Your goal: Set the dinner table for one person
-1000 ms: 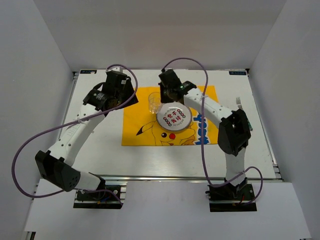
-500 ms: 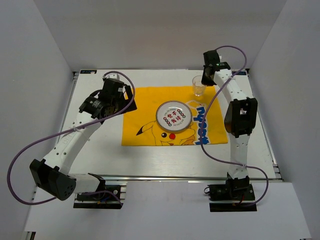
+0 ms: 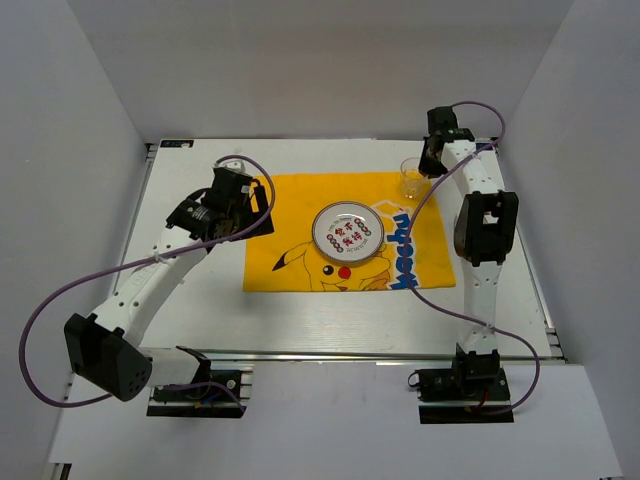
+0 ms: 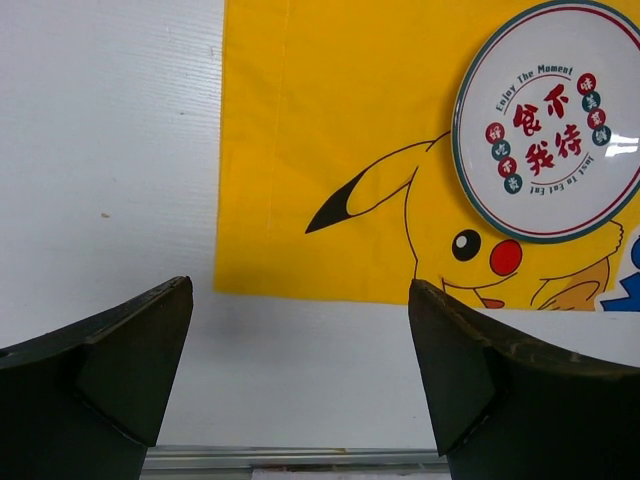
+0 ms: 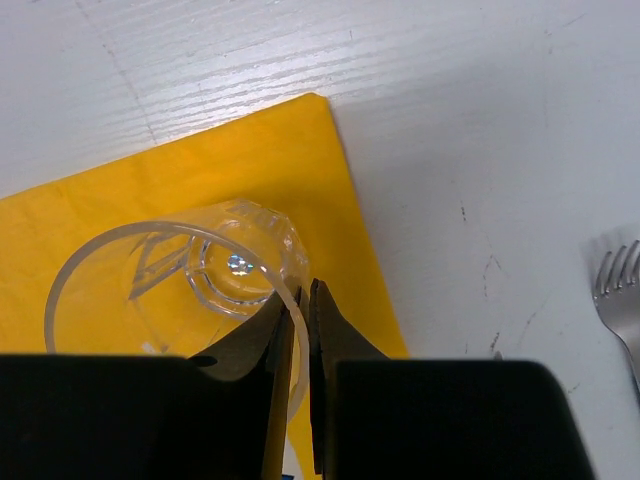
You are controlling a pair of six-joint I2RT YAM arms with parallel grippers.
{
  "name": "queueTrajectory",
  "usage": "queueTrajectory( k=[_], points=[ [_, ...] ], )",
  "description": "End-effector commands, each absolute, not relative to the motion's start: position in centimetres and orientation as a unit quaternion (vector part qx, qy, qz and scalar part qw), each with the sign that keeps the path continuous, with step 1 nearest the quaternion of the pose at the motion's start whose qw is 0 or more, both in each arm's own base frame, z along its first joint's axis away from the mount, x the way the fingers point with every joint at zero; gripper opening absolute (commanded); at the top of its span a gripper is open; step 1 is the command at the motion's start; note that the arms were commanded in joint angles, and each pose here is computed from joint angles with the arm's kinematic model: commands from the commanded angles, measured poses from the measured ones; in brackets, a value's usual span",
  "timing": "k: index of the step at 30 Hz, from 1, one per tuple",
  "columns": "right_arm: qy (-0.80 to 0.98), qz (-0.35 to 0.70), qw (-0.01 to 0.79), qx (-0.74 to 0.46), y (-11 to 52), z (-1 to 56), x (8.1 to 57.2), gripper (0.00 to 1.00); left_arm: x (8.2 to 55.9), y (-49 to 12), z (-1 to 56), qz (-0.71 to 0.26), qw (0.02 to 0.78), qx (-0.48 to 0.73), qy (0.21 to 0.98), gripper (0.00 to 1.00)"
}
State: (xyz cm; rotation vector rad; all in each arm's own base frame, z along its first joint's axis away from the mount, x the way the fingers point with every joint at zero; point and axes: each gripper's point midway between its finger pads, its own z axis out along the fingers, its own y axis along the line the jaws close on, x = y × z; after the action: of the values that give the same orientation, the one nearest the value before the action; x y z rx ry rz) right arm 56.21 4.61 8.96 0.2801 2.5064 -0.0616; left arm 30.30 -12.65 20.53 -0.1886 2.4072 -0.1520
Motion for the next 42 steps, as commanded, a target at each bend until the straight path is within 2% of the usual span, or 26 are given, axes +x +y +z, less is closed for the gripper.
queueTrajectory(
  k=[1, 4, 5, 6, 7, 10, 15, 16, 19, 23, 24, 26, 27, 31, 35, 38, 41, 42],
  points=[
    [0.931, 0.003, 0.348, 0.106, 4.5, 11.4, 58.7, 0.00, 30.2, -12.7, 21.7, -0.072, 0.373, -0.064, 0.923, 0.98],
    [0.930, 0.005, 0.353, 0.104, 4.4, 11.2, 59.2, 0.00, 30.0, -12.6, 21.2, -0.070, 0.369, -0.061, 0.925, 0.98],
    [0.929, 0.007, 0.354, 0.104, 4.5, 11.3, 59.3, 0.09, 30.0, -12.6, 21.1, -0.069, 0.368, -0.060, 0.925, 0.98],
    [0.929, 0.008, 0.353, 0.107, 4.3, 11.3, 59.3, 0.34, 29.9, -12.6, 21.0, -0.070, 0.367, -0.060, 0.926, 0.98],
    [0.929, 0.007, 0.354, 0.106, 4.3, 11.4, 59.2, 0.63, 29.8, -12.5, 20.8, -0.068, 0.365, -0.060, 0.927, 0.98],
    [0.926, 0.004, 0.361, 0.109, 4.1, 12.5, 59.0, 0.89, 29.8, -12.3, 20.6, -0.063, 0.365, -0.062, 0.927, 0.98],
    [0.913, 0.030, 0.388, 0.122, 3.5, 17.2, 58.0, 0.89, 29.9, -11.7, 20.6, -0.042, 0.364, -0.063, 0.928, 0.98],
    [0.905, 0.049, 0.404, 0.125, 3.1, 19.7, 57.4, 0.89, 29.9, -11.5, 20.5, -0.037, 0.361, -0.061, 0.930, 0.98],
    [0.911, 0.075, 0.387, 0.119, 2.5, 20.1, 53.7, 0.89, 29.3, -11.0, 19.9, -0.016, 0.344, -0.038, 0.938, 0.98],
    [0.918, 0.032, 0.361, 0.159, -1.5, 16.9, 47.1, 0.89, 28.5, -10.6, 18.4, -0.010, 0.338, -0.014, 0.941, 0.98],
    [0.924, 0.017, 0.341, 0.171, -2.2, 14.9, 43.7, 0.89, 28.0, -10.5, 18.0, -0.015, 0.337, -0.012, 0.941, 0.98],
    [0.917, -0.020, 0.350, 0.193, -4.1, 13.6, 41.6, 0.89, 28.0, -10.9, 17.9, -0.030, 0.341, -0.013, 0.939, 0.98],
    [0.920, -0.043, 0.333, 0.200, -5.2, 11.7, 38.6, 0.89, 27.5, -11.0, 17.4, -0.035, 0.336, -0.010, 0.941, 0.98],
    [0.924, -0.060, 0.323, 0.194, -6.4, 9.2, 35.0, 0.89, 26.5, -11.7, 15.5, -0.061, 0.323, -0.001, 0.944, 0.98],
    [0.930, -0.035, 0.319, 0.179, -5.9, 7.9, 34.8, 0.89, 25.2, -12.0, 13.0, -0.078, 0.305, 0.003, 0.949, 0.98],
    [0.939, -0.031, 0.297, 0.173, -6.2, 6.5, 35.2, 0.86, 25.0, -13.3, 14.1, -0.108, 0.312, 0.026, 0.944, 0.98],
    [0.947, -0.027, 0.268, 0.175, -6.3, 4.5, 35.2, 0.78, 24.8, -13.8, 13.4, -0.124, 0.316, 0.034, 0.940, 0.98],
    [0.950, -0.024, 0.259, 0.175, -6.3, 4.0, 35.1, 0.70, 24.8, -13.9, 13.4, -0.125, 0.313, 0.035, 0.941, 0.98]
  ],
)
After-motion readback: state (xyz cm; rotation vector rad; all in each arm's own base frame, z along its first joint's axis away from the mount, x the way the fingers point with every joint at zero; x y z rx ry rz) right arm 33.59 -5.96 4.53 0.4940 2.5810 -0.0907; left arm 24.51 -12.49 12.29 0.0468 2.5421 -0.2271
